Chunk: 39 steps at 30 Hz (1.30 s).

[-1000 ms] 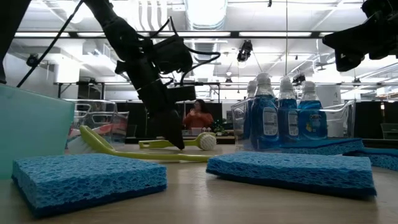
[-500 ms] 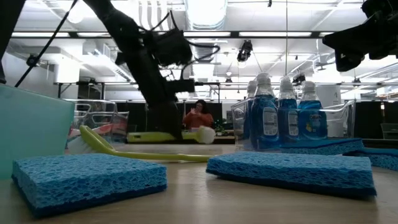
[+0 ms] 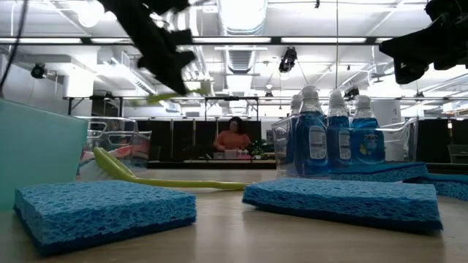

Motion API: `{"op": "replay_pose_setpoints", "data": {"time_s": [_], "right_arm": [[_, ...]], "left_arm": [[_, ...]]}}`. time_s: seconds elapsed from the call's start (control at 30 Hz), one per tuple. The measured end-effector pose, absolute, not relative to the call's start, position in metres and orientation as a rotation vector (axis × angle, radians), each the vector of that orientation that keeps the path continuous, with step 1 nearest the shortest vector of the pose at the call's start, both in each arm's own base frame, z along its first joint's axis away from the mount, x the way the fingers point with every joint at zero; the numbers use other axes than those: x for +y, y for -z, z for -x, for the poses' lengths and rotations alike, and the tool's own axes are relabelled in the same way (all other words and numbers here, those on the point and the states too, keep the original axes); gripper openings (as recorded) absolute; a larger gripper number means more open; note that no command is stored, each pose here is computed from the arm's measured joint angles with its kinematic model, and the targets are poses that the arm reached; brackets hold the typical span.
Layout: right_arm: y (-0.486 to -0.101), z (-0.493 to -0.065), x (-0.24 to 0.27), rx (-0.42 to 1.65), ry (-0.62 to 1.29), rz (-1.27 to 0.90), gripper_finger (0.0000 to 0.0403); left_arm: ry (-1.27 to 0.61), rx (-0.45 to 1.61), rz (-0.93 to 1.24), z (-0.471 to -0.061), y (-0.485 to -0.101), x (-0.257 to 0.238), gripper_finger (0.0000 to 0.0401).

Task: Pick & Place Kitchen Sink Supplies
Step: Put the light green dish brush into the left transparent bin

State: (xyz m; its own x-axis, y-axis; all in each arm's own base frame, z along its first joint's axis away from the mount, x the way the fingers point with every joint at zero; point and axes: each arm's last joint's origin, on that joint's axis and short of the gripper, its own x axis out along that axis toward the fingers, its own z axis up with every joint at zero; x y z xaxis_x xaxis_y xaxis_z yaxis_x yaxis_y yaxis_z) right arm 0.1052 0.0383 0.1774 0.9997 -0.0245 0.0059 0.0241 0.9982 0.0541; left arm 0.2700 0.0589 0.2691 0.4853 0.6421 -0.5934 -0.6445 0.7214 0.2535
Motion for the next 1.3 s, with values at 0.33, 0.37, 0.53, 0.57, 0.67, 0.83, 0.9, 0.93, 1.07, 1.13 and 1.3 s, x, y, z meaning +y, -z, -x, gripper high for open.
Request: {"op": "replay_pose_setpoints", "data": {"time_s": [0.33,0.37,0.53,0.57,0.67,0.83,0.9,0.93,1.07,1.13,1.3], "right_arm": [[-0.177,-0.105,0.038,-0.006,0.024,-0.053,0.0008],[-0.177,-0.105,0.038,-0.006,0.024,-0.052,0.0008],[-0.177,-0.105,0.038,-0.006,0.025,-0.053,0.0008],[-0.177,-0.105,0.038,-0.006,0.024,-0.054,0.0008],[-0.177,-0.105,0.038,-0.007,0.024,-0.053,0.0008],[-0.177,-0.105,0.038,-0.006,0.024,-0.053,0.0008],[-0.177,-0.105,0.038,-0.006,0.024,-0.053,0.0008],[-0.177,-0.105,0.038,-0.007,0.024,-0.053,0.0008],[-0.177,-0.105,0.038,-0.007,0.024,-0.053,0.0008],[-0.177,-0.105,0.038,-0.006,0.024,-0.054,0.0008],[-0.177,-0.105,0.038,-0.006,0.024,-0.053,0.0008]], "left_arm": [[-1.098,0.672,0.165,-0.180,-0.282,0.050,0.0035],[-1.105,0.666,0.181,-0.175,-0.278,0.049,0.0037],[-1.140,0.673,0.219,-0.162,-0.250,0.050,0.0023],[-1.145,0.674,0.225,-0.161,-0.243,0.051,0.0019],[-1.139,0.680,0.257,-0.159,-0.224,0.054,0.0012],[-1.156,0.706,0.303,-0.153,-0.195,0.061,0.0036],[-1.157,0.717,0.330,-0.150,-0.187,0.063,0.0046],[-1.154,0.719,0.344,-0.149,-0.183,0.065,0.0049],[-1.166,0.714,0.369,-0.147,-0.176,0.068,0.0053],[-1.163,0.702,0.362,-0.148,-0.177,0.069,0.0054],[-1.137,0.662,0.339,-0.155,-0.192,0.071,0.0055]]}}
